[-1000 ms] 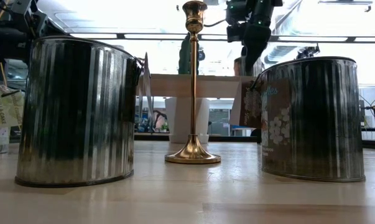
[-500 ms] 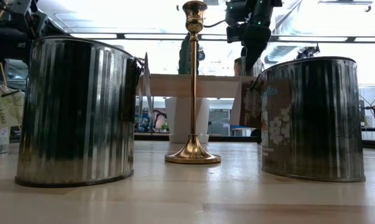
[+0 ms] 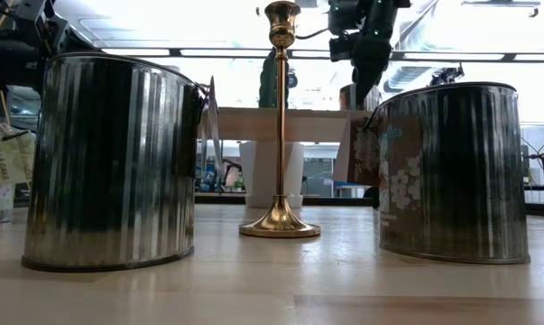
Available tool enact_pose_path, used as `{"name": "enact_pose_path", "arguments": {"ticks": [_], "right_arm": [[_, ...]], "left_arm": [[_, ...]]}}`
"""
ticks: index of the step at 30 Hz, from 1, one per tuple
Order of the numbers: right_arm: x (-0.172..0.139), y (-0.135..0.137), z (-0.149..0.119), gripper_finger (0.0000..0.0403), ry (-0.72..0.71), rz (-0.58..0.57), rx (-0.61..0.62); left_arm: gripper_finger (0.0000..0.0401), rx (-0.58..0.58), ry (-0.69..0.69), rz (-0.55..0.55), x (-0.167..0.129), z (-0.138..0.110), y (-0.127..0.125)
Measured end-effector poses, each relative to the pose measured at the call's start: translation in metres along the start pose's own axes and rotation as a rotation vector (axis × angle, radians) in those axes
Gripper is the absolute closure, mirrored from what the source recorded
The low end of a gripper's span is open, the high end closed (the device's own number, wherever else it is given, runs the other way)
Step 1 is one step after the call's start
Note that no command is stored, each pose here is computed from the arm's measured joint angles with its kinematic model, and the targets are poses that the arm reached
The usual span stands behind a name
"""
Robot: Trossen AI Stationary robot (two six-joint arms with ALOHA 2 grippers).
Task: Pick & Place candle stick holders
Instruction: Put the silver scented candle can on the shelf
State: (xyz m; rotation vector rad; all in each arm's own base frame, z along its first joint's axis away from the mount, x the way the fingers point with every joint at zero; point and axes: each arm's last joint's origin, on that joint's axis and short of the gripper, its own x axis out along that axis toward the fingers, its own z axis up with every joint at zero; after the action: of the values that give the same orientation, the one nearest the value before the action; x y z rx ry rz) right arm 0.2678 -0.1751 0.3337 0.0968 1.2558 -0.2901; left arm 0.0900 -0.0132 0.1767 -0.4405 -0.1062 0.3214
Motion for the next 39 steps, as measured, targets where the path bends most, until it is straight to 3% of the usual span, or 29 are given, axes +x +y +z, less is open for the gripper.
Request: {"name": "enact_pose_path", "arguments": {"ticks": [39], "right_arm": [[-0.039,0.007,-0.012,0.0004,-0.108,-0.065,-0.004]], "left_arm": [[0.0156,0.000,0.000,0.000,0.000,0.000,0.000]]}}
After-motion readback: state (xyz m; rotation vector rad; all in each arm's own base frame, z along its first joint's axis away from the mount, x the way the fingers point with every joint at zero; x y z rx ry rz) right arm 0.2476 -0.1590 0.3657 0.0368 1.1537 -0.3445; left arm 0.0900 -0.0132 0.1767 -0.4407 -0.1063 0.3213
